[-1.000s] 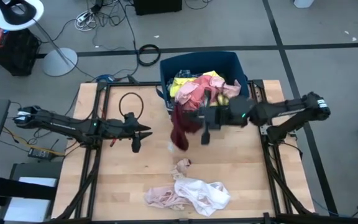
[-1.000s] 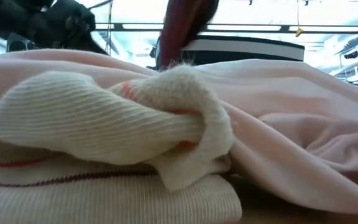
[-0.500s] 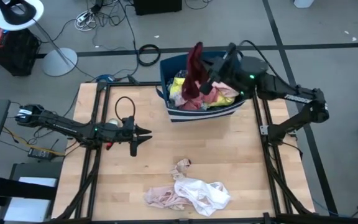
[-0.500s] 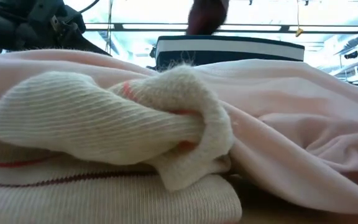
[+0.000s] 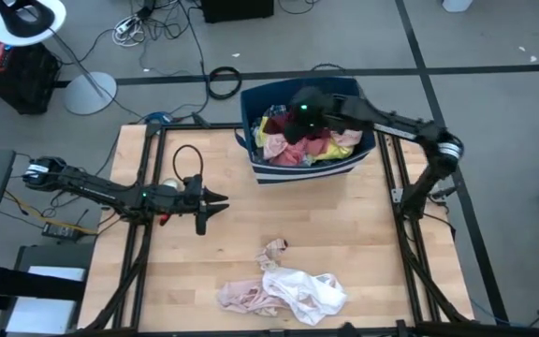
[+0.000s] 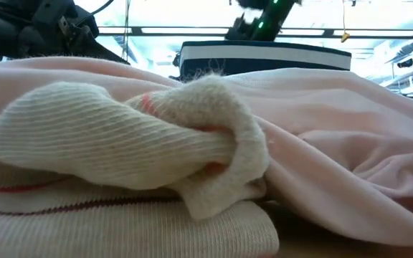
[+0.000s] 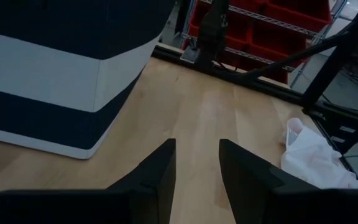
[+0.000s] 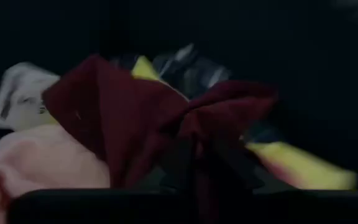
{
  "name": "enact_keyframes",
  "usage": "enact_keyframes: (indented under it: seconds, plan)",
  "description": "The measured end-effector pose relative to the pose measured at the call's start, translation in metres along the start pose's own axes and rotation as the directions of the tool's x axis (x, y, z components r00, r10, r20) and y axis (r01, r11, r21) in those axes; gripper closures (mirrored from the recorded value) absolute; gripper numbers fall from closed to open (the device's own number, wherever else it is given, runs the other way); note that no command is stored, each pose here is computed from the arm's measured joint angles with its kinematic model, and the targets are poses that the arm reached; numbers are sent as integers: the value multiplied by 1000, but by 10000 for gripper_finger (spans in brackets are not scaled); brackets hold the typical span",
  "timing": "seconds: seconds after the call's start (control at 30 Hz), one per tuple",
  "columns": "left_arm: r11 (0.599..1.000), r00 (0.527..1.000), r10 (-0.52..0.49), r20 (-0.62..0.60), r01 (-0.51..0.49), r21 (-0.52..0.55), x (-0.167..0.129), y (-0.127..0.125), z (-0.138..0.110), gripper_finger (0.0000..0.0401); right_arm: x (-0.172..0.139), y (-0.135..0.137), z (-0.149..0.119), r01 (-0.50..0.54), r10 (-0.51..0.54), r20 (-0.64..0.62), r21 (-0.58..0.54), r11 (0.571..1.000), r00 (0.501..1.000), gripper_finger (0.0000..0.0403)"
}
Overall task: Sort clothes
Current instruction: Put the red underwear into the blue laundry bin, then put the top brown striped sock into the blue laundry bin
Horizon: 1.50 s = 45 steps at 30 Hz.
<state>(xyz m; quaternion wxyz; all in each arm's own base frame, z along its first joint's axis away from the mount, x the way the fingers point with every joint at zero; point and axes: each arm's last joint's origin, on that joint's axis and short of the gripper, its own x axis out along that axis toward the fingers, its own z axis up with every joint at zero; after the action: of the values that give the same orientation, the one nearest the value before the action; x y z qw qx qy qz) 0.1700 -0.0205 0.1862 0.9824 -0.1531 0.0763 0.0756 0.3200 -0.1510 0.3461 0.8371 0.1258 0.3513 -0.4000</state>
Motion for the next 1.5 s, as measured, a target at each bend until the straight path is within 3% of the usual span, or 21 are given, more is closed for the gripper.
enact_keyframes:
  seconds: [0.3,0.4,0.5,0.67,0.83,1.0,1.27,1.5]
  plan:
    - [1000,1000,1,-3,-1,-1,0,0,0,272,108,14,-29,-36,61,-264,100,994,963,234]
    - [1000,1000,1,-3,-1,-1,0,0,0,272,129,16,-37,-33,64,-308,105,994,949,206]
    - [1000,1000,1,-4,-1,0,0,0,0,272,129,15,-37,-39,71,-308,108,993,949,188]
    - [1000,1000,3,-9,-3,1,0,0,-1,272,92,7,-22,-94,111,-241,81,992,964,181]
    - [1000,1000,3,-9,-3,1,0,0,-1,272,16,-12,2,-164,169,-65,83,983,983,183]
    - [1000,1000,1,-1,-1,9,0,0,0,272,-61,-27,10,-227,218,113,72,971,969,182]
    - [998,1000,-27,-4,27,-51,0,-1,0,272,-156,-23,-12,-280,288,260,-68,958,922,189]
    - [998,998,-57,-2,57,-39,7,-9,7,272,-202,1,-48,-286,331,238,-205,936,913,191]
